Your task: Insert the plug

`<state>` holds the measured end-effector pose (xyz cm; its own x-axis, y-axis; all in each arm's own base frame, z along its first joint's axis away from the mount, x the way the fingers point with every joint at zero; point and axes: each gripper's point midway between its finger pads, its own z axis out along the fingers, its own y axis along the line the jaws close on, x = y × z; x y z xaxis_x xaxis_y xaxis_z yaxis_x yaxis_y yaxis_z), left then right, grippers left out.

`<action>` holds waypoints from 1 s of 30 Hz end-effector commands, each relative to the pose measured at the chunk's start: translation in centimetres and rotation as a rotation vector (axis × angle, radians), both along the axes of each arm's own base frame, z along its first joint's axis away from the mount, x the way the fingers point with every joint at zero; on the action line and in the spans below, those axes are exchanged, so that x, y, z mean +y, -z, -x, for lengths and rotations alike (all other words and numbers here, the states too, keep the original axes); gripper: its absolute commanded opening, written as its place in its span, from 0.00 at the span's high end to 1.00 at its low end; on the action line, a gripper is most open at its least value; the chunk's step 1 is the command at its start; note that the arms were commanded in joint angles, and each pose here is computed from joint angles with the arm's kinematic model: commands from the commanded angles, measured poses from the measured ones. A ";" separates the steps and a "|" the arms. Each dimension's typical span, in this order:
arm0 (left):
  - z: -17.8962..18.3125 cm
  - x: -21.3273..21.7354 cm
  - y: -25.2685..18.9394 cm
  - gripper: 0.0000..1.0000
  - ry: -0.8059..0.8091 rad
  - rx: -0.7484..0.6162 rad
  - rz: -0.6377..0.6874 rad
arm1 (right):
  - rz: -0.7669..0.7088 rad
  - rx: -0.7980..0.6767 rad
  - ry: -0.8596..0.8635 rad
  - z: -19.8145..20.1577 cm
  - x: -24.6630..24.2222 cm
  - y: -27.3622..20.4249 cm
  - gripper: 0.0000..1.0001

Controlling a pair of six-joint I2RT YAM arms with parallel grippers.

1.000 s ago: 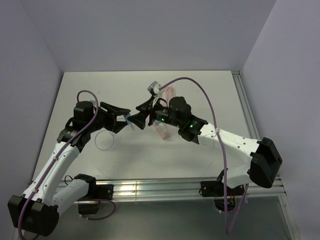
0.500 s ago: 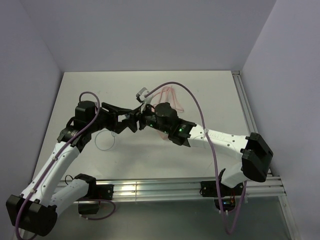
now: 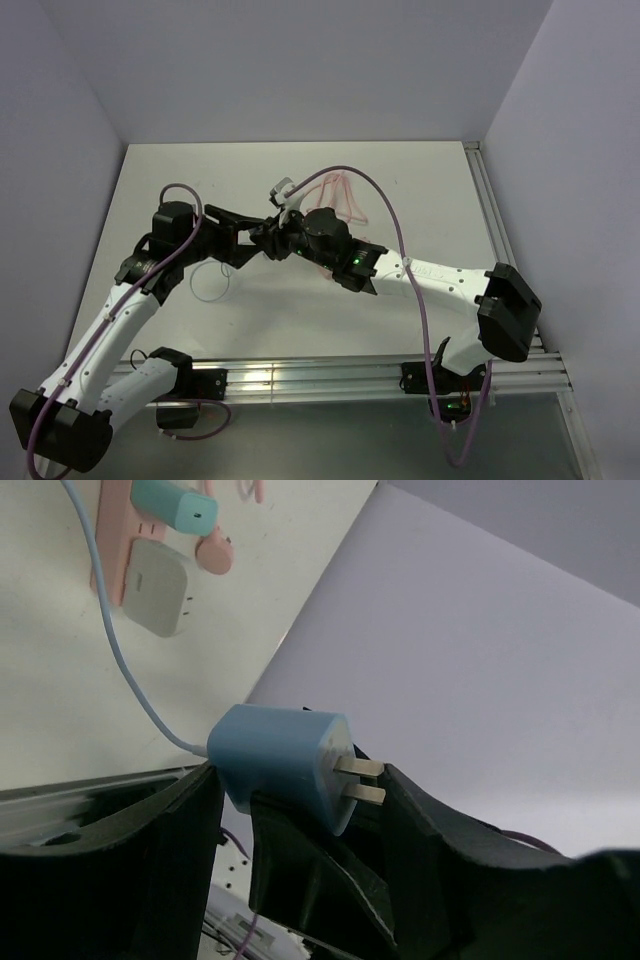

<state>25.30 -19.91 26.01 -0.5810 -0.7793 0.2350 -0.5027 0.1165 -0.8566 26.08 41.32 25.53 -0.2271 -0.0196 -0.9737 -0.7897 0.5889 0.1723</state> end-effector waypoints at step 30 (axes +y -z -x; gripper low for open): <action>10.7 -3.0 -10.2 0.01 0.521 -1.208 -0.126 | -0.188 0.571 -0.868 16.1 -8.7 -3.1 1.00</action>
